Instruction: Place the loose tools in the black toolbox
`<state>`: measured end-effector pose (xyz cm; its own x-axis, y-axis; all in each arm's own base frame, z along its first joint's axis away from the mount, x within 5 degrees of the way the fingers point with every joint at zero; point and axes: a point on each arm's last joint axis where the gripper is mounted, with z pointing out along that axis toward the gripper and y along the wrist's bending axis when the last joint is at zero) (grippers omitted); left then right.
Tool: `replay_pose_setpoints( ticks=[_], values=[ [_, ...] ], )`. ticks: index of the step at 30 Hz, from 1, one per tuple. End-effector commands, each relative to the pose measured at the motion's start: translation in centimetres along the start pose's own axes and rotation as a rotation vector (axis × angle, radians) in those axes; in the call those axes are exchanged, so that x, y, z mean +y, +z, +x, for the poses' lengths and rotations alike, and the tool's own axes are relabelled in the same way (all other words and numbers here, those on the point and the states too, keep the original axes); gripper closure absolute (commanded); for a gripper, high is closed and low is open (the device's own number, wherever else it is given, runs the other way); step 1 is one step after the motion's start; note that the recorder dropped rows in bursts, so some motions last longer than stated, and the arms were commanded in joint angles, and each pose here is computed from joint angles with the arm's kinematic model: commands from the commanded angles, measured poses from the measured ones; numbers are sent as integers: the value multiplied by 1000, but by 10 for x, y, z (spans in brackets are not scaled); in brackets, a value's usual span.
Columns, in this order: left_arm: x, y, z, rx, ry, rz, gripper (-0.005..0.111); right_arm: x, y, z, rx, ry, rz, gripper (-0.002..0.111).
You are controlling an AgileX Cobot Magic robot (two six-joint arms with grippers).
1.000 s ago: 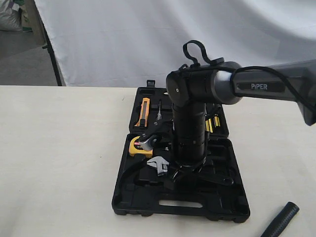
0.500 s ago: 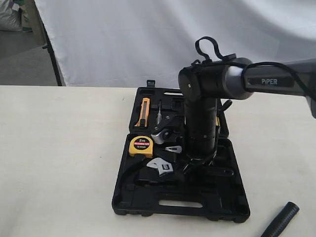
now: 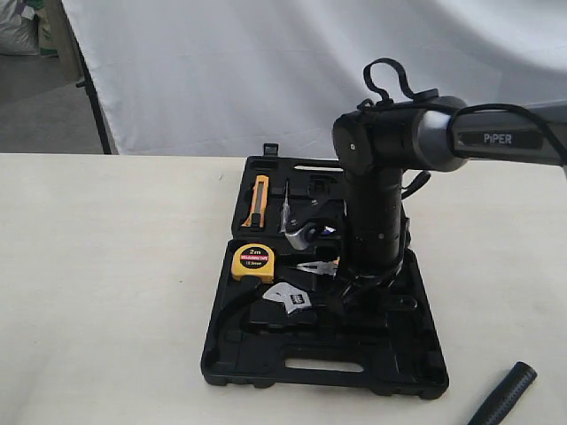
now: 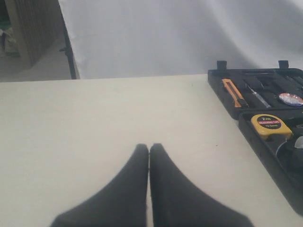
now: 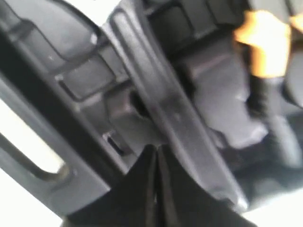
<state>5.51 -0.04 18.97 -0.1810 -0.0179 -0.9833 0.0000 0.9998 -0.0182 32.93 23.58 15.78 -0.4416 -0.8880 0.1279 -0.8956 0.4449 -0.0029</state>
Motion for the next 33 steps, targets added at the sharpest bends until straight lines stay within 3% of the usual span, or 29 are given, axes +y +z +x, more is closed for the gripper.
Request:
replay_pose_setpoints(
  ticks=[1,5,10,15,25,33],
  values=[
    [0,0,1,1,-11,6,106,-5,-27,10,-48,10,47,109],
    [0,0,1,1,-11,6,106,-15,-24,12,-84,48,38,109],
    [0,0,1,1,-11,6,106,-23,13,8,-31,113,-85,109],
    [0,0,1,1,-11,6,106,-27,30,8,23,133,-58,109],
    [0,0,1,1,-11,6,106,-24,-48,23,-193,176,12,109],
    [0,0,1,1,-11,6,106,-13,-87,46,-231,182,38,109]
  ],
)
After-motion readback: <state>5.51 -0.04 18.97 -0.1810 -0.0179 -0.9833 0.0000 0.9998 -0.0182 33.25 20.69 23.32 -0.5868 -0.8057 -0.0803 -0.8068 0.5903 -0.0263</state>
